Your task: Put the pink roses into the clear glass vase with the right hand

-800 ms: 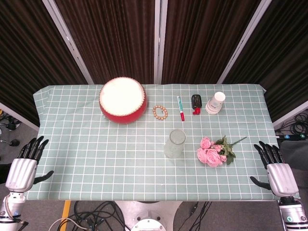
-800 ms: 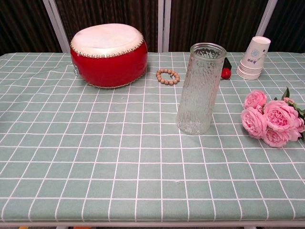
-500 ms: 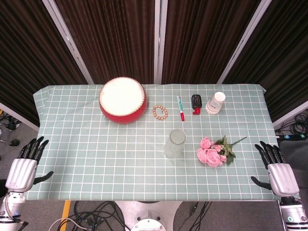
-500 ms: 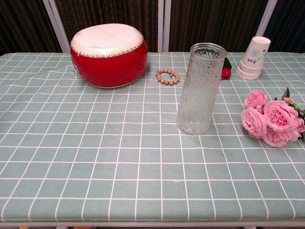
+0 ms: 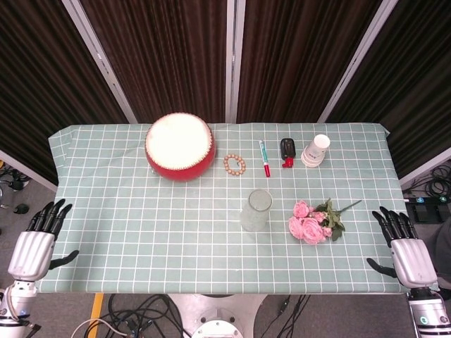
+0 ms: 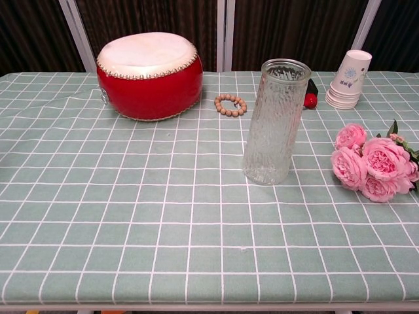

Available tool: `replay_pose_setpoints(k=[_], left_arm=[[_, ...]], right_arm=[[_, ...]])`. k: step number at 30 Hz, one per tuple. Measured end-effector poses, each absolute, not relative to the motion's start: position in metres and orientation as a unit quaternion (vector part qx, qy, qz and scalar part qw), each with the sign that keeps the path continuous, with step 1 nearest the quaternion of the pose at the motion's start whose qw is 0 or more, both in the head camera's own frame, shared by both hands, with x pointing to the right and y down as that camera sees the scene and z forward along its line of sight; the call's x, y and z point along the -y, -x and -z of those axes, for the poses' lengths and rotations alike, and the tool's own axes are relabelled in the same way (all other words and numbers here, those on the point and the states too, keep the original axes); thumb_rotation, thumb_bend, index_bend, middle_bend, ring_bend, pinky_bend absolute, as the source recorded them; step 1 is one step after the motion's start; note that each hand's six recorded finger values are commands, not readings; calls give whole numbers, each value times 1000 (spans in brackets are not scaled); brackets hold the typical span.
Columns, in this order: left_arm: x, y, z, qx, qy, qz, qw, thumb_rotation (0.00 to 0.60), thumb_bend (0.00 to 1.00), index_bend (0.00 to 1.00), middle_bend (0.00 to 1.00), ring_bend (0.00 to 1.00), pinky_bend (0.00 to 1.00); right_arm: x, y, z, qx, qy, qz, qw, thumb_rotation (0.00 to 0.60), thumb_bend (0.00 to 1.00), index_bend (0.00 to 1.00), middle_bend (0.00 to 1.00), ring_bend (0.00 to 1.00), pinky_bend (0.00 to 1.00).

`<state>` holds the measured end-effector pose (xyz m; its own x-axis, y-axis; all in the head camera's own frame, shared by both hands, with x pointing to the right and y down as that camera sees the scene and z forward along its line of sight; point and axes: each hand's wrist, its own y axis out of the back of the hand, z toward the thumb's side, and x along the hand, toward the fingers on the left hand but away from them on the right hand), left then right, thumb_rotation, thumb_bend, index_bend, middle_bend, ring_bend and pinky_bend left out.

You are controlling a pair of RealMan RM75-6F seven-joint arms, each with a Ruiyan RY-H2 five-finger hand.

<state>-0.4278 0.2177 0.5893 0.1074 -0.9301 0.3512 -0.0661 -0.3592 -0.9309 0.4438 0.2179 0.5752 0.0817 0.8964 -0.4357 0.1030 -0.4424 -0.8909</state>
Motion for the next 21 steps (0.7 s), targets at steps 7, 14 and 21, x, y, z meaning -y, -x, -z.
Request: replay_pose_setpoints(k=[7,14,21], left_arm=[[-217,428,-593,-400,626,535,401,600,23,72,23,0,166],[-217,427,-593,-396,628,537,402,600,23,72,23,0,166],[-216,422,-597,-390,633,534,402,600,23,72,23,0,166]], right_arm=[[-213,-447,-571,378,637,-563,366,600,26,0,17,0,0],[-208,-447,-570,339,632,-581,385,600,26,0,22,0,0],[-199,-445,-578,282,613,-615,409,600,26,0,19,0,0]])
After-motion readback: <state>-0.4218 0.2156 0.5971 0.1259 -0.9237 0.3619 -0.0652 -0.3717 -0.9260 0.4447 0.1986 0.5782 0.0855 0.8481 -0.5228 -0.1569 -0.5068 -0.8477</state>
